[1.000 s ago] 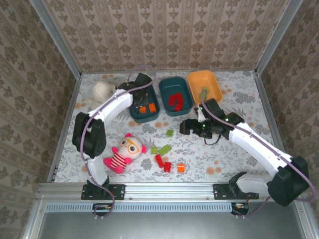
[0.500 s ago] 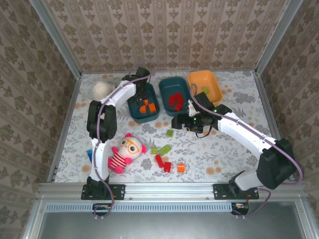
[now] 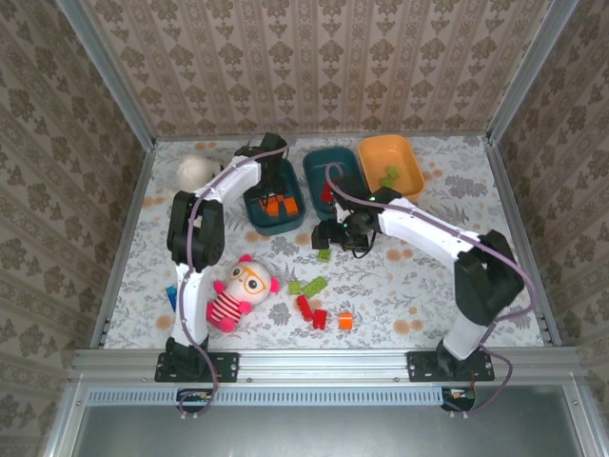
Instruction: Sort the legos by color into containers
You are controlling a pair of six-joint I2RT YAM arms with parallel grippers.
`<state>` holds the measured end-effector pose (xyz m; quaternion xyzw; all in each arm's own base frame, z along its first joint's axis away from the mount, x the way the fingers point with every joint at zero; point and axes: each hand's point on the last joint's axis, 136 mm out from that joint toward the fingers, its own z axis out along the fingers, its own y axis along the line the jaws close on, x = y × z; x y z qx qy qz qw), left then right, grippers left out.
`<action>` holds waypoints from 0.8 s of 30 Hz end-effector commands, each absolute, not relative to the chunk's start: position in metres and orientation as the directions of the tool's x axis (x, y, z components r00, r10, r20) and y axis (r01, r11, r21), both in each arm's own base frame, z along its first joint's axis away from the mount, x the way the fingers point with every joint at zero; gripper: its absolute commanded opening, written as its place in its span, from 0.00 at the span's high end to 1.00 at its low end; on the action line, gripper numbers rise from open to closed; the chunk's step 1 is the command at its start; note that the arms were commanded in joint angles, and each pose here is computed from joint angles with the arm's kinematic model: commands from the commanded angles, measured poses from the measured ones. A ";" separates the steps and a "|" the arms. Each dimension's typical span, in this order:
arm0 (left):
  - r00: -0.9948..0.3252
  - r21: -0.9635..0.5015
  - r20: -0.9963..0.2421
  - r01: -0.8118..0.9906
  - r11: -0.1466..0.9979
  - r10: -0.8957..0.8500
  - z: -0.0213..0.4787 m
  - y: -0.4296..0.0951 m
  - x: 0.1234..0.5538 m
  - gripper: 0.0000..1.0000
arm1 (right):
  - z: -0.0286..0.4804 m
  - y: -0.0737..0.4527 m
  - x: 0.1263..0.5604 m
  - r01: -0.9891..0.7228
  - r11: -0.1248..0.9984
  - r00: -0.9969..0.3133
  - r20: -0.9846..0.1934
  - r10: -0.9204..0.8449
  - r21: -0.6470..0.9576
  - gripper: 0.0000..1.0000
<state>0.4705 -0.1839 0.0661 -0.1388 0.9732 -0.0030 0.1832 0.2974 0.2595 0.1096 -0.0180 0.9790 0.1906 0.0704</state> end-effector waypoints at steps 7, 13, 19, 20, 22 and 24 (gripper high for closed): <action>-0.848 -0.167 -0.430 -0.261 0.951 -0.309 0.130 -0.190 0.462 0.27 | 0.063 0.259 0.308 0.187 0.965 -0.981 -0.023 0.194 0.182 0.25; -0.818 -0.235 -0.517 -0.146 0.961 -0.251 0.181 -0.212 0.436 0.23 | 0.046 0.267 0.318 0.247 0.956 -0.968 -0.009 0.252 0.157 0.34; -0.804 -0.291 -0.554 -0.055 0.955 -0.214 0.201 -0.223 0.387 0.22 | 0.020 0.265 0.312 0.292 0.951 -0.956 0.049 0.288 0.101 0.44; -0.801 -0.301 -0.562 -0.033 0.953 -0.205 0.205 -0.226 0.380 0.22 | 0.017 0.266 0.312 0.292 0.951 -0.956 0.052 0.288 0.098 0.46; -0.797 -0.324 -0.581 0.036 0.945 -0.169 0.211 -0.233 0.362 0.22 | 0.013 0.266 0.312 0.300 0.949 -0.954 0.058 0.295 0.095 0.54; -0.792 -0.335 -0.592 0.079 0.939 -0.145 0.213 -0.236 0.345 0.22 | 0.013 0.266 0.311 0.301 0.949 -0.953 0.055 0.297 0.094 0.61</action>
